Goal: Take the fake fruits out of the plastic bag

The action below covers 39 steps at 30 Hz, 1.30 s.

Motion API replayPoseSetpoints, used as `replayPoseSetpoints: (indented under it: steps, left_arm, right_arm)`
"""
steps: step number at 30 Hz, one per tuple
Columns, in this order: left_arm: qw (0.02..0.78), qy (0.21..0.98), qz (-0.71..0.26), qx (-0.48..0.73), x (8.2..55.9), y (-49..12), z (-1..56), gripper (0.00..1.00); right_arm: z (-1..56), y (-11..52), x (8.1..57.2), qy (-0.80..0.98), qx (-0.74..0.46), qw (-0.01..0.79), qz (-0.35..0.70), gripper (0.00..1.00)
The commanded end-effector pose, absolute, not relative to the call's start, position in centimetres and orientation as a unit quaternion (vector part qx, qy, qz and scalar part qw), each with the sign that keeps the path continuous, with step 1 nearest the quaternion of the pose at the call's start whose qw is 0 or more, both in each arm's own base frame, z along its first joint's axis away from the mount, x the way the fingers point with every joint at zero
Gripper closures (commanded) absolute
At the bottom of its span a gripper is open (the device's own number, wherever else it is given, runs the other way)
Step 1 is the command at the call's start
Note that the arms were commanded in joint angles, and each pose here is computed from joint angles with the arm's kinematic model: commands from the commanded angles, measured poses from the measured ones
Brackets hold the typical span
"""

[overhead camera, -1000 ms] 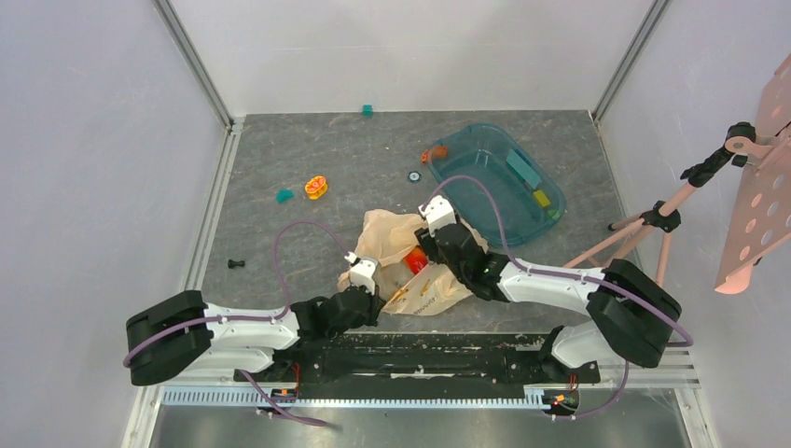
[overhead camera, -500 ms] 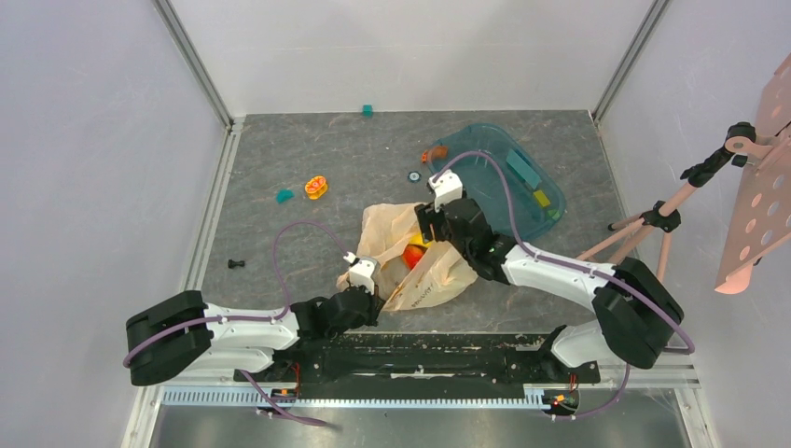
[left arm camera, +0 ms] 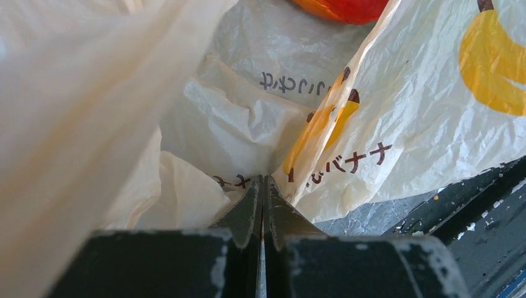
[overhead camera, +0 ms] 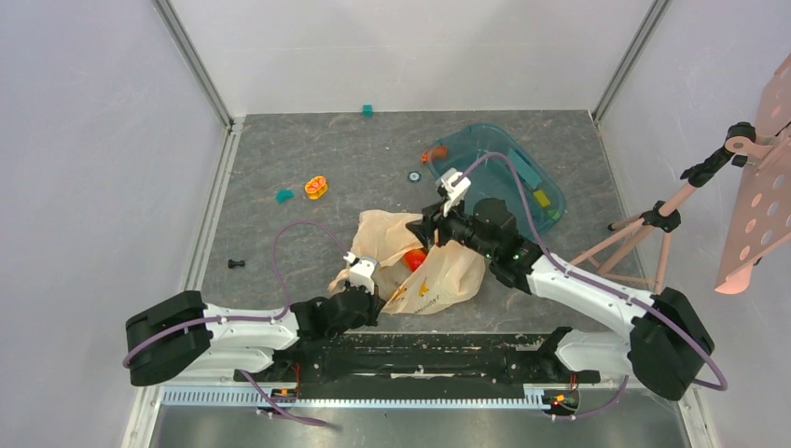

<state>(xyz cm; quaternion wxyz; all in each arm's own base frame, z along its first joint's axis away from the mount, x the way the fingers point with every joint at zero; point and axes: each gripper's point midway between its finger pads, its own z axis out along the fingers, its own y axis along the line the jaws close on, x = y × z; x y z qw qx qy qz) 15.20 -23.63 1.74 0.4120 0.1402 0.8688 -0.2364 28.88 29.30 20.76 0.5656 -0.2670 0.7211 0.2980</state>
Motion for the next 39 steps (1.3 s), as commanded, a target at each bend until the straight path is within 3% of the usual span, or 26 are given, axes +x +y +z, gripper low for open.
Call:
replayPoseSetpoints:
  steps: [1,9,14,23,39]
  left_arm:
    - [0.417,0.868,-0.241,0.122,15.5,-24.1,2.7,0.98]
    - [0.425,0.861,-0.253,0.118,15.9,-24.8,4.2,0.98]
    - [0.438,0.854,-0.257,0.112,16.4,-25.3,5.4,0.98]
    - [0.466,0.844,-0.245,0.101,18.1,-26.3,7.6,0.98]
    - [0.463,0.852,-0.214,0.119,19.5,-27.9,5.8,0.98]
  right_arm:
    - [21.5,30.8,24.4,0.663,-0.36,0.553,0.353,0.47]
    - [20.1,32.3,22.2,0.673,-0.402,0.509,0.356,0.67]
    - [16.5,33.5,23.6,0.73,-0.442,0.446,0.271,0.81]
    - [12.0,32.0,24.7,0.783,-0.428,0.409,0.192,0.85]
    - [9.0,28.8,26.6,0.84,-0.389,0.376,0.04,0.86]
